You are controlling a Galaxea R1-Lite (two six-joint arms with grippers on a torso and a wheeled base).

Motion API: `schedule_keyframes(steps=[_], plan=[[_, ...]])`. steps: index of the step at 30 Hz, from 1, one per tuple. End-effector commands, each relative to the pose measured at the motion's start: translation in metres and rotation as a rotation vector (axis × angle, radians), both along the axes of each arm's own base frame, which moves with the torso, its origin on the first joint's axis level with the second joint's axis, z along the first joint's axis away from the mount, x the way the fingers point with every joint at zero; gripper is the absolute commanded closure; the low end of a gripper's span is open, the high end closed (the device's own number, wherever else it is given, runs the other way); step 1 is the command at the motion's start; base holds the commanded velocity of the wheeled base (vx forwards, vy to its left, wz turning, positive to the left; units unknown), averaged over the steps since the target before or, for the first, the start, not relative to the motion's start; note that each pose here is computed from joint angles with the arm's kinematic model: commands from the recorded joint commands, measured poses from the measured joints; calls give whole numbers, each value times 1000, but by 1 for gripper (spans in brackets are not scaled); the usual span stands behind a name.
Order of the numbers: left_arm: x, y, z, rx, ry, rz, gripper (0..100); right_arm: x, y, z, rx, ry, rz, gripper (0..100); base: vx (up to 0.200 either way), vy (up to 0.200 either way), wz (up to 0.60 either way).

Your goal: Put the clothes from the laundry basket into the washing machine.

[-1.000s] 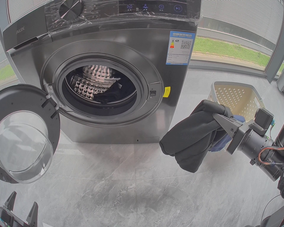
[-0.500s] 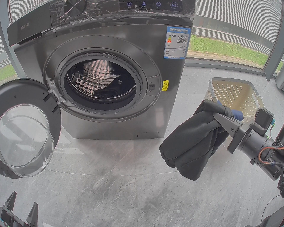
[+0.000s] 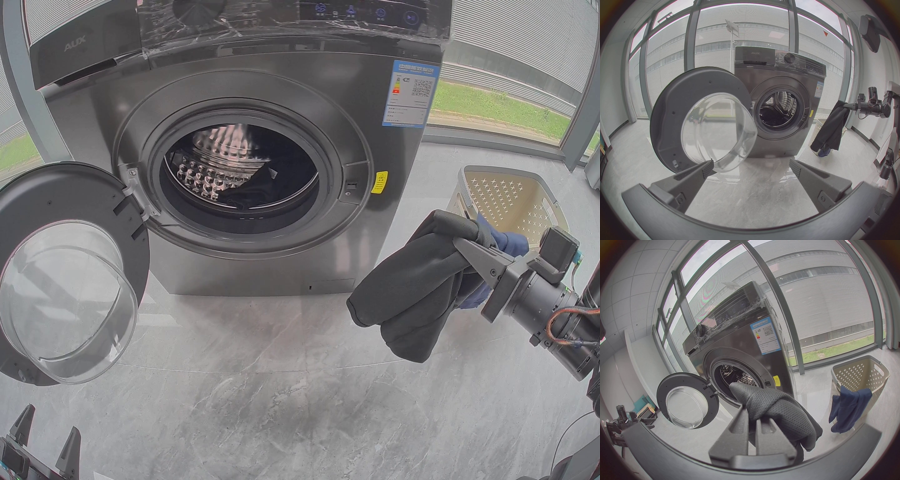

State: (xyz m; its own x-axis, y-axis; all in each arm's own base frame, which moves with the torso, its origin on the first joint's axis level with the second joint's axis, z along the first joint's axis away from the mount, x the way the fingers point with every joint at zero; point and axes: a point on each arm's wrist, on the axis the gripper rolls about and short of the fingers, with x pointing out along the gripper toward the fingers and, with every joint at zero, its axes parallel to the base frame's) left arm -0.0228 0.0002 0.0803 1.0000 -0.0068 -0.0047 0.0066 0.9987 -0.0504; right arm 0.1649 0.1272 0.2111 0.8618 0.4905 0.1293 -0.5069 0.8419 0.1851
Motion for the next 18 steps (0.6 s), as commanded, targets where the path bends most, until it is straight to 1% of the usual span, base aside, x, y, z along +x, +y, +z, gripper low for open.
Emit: schedule_keyframes(steps=[1,3,18], plan=[[0,0,-5,0,3,1,0,2,-2,0,-1,1,-11,100,0,200,0],[0,0,-5,0,3,1,0,2,-2,0,-1,1,-14,100,0,200,0],[0,0,-5,0,3,1,0,2,-2,0,-2,2,-11,100,0,0,0]])
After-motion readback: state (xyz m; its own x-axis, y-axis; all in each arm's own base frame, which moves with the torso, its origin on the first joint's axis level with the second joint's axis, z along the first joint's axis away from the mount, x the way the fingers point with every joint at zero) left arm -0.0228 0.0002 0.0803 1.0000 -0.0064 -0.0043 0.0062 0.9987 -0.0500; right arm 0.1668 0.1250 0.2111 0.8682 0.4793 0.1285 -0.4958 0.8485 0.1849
